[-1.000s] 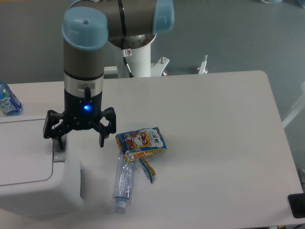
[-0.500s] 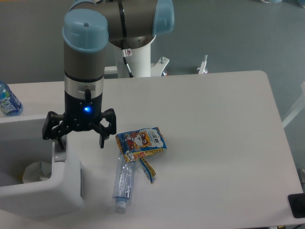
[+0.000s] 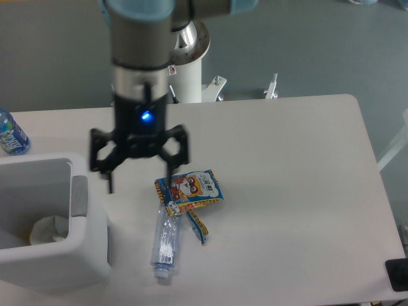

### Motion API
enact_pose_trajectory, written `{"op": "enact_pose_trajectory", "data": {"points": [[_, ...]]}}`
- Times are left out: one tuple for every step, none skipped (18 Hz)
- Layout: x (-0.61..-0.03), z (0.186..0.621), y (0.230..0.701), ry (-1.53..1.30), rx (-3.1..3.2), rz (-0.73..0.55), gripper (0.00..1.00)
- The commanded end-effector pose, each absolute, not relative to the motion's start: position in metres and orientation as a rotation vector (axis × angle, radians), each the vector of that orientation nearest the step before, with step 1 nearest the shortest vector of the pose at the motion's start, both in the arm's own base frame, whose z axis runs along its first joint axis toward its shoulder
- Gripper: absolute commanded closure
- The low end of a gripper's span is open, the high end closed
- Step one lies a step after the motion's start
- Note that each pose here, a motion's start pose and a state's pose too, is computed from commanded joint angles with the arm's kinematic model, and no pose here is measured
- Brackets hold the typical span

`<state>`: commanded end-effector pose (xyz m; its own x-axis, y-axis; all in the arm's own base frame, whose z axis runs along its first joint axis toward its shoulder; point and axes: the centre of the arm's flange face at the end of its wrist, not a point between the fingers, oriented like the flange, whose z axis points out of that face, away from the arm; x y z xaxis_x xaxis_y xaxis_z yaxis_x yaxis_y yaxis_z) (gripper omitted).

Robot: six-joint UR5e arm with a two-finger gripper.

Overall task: Open the trash can
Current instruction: 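Raise the gripper up and away from the open trash can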

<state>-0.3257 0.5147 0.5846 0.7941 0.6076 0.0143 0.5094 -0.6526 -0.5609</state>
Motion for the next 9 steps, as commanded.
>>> {"op": "enact_pose_trajectory", "data": {"points": [[-0.333,0.580,0.506,-0.780,-2.483,0.329,0.00],[-0.336,0.576,0.502,-0.711,-2.537,0.403,0.00],[-0.340,0.572,0.496,-0.639,-2.600,0.463,0.00],[-0.344,0.567,0.489,-0.560,-2.676,0.510,0.00],[-0.349,0.562,0.479,-0.469,-2.764,0.550,0.00],[-0.356,0.560,0.468,-0.383,-2.836,0.574,0.00],[-0.362,0.557,0.460,-0.310,-2.886,0.574,0.00],[-0.367,0.558,0.452,-0.281,-2.903,0.577,0.00],[-0.373,0.556,0.446,-0.283,-2.912,0.576,0.00]]}}
